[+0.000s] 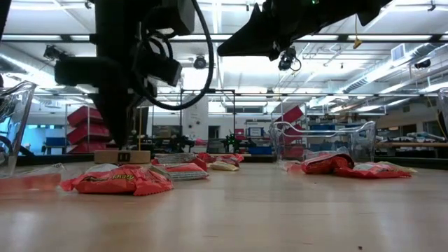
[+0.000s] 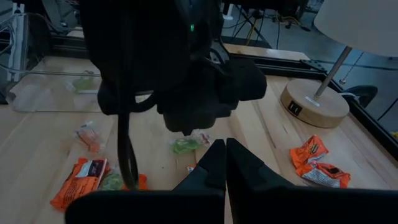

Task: Sort candy
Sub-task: Put the green gummy into the bottom left transparent bin

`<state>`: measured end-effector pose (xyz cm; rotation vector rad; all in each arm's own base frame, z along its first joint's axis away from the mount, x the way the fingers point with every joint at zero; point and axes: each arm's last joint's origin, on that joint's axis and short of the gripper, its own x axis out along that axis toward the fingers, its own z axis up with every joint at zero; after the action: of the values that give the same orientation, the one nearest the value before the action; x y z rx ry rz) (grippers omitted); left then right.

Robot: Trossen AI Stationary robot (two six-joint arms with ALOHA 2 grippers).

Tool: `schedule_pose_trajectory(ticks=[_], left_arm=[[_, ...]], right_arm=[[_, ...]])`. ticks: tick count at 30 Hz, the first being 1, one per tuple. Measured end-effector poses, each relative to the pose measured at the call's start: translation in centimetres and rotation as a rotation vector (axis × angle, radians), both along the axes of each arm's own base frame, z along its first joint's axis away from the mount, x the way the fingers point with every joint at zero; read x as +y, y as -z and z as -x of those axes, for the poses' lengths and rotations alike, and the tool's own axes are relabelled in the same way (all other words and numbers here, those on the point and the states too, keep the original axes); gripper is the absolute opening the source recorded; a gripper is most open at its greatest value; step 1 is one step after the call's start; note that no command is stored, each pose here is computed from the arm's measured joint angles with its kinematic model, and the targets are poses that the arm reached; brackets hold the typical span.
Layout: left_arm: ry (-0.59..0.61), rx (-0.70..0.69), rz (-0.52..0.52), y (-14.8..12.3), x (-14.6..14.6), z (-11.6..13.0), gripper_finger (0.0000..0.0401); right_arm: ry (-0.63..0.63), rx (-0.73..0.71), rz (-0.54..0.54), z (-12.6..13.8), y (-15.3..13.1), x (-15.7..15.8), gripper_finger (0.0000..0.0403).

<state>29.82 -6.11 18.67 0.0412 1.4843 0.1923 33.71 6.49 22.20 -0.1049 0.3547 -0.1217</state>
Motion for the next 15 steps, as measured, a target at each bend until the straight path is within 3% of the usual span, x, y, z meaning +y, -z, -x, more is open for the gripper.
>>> schedule_pose_trajectory(ticks=[4, 10, 15], left_arm=[[-0.115, -0.022, -0.008, -0.03, 0.06, -0.01, 0.0007], [-0.36, -0.141, -0.149, -0.18, 0.54, -0.21, 0.002], [-0.494, -0.182, -0.148, -0.2, 0.58, -0.22, 0.0029]], right_arm=[[0.001, 0.0, -0.003, 0.0, 0.0, 0.0, 0.0], [0.001, 0.0, -0.003, 0.0, 0.0, 0.0, 0.0], [0.004, -0.002, -0.014, 0.0, 0.0, 0.0, 0.0]])
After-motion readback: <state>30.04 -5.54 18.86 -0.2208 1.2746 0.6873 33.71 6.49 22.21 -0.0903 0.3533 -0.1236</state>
